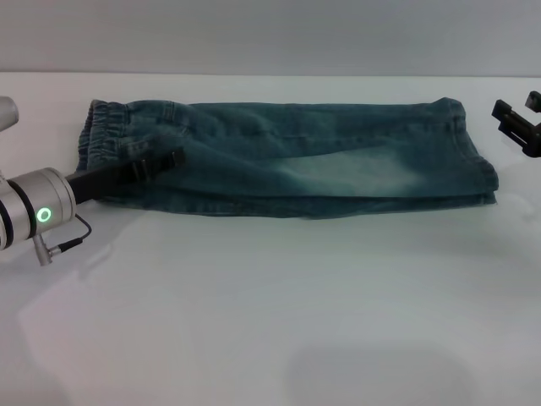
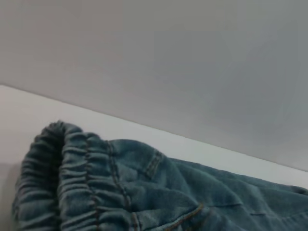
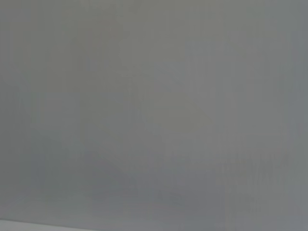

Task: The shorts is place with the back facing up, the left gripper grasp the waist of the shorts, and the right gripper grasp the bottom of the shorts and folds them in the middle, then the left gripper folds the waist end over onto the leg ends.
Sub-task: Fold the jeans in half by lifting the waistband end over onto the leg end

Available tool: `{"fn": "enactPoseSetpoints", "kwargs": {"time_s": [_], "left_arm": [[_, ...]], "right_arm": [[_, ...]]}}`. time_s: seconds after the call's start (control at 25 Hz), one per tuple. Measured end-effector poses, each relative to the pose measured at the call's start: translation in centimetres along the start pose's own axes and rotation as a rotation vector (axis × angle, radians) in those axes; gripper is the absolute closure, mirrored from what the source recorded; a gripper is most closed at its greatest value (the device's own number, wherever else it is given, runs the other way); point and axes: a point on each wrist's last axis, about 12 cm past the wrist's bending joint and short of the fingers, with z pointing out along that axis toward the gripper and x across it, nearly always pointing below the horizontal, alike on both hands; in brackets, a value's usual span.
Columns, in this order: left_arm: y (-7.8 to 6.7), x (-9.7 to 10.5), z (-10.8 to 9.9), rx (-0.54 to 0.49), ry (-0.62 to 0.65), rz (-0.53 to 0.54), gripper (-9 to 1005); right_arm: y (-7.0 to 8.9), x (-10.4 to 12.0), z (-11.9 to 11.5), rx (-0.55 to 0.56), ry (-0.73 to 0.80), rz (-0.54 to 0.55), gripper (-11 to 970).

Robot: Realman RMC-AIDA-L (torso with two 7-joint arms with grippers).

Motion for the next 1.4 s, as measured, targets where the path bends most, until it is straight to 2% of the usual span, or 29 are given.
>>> {"fn": "enactPoseSetpoints", "kwargs": {"time_s": [0.16, 0.32, 0.44, 0.56, 0.72, 0.8, 0.84, 0.88, 0.92, 1.04, 1.12, 1.16, 1.4], "left_arm": [[0.0, 0.1, 0.0, 0.001, 0.001, -0.004, 316], [-0.3, 0.0, -0.3, 0.045, -0.013, -0.009, 316], [-0.9, -0.8, -1.4, 0.13, -0.091, -0.006, 316], [-0.5, -1.2, -2.3, 0.13, -0.144, 0.024, 316], [-0.5, -1.2, -2.3, 0.13, -0.144, 0.024, 316], [-0.3, -1.4, -2.6, 0.123, -0.165, 0.059, 317], [0.7, -1.7, -3.8, 0.064, -0.208, 0.177, 317], [0.7, -1.7, -3.8, 0.064, -0.208, 0.177, 317], [1.1, -1.6, -4.0, 0.031, -0.212, 0.239, 317], [1.1, -1.6, -4.0, 0.031, -0.212, 0.239, 317], [2.2, -0.6, -4.4, -0.06, -0.184, 0.393, 317], [2.6, -0.1, -4.7, -0.091, -0.172, 0.424, 317], [3.5, 1.1, -5.7, -0.137, -0.152, 0.477, 319]], "right_arm": [[0.0, 0.0, 0.0, 0.003, -0.004, 0.005, 361], [0.0, -0.1, 0.1, 0.002, -0.006, 0.004, 361], [0.1, -0.1, 0.1, 0.0, -0.008, 0.004, 362], [0.1, -0.2, 0.2, -0.002, -0.008, 0.003, 362], [0.1, -0.1, 0.2, -0.003, -0.006, 0.003, 362], [0.1, -0.1, 0.2, -0.003, -0.006, 0.003, 362], [0.1, -0.1, 0.2, -0.004, -0.006, 0.003, 362], [0.1, -0.1, 0.2, -0.004, -0.006, 0.003, 363], [0.1, -0.1, 0.2, -0.006, -0.005, 0.002, 363], [0.2, -0.1, 0.3, -0.01, -0.004, 0.003, 363], [0.3, -0.1, 0.4, -0.011, -0.004, 0.004, 363], [0.3, -0.1, 0.4, -0.011, -0.004, 0.007, 363], [0.3, -0.1, 0.3, -0.015, -0.008, 0.017, 362]]}}
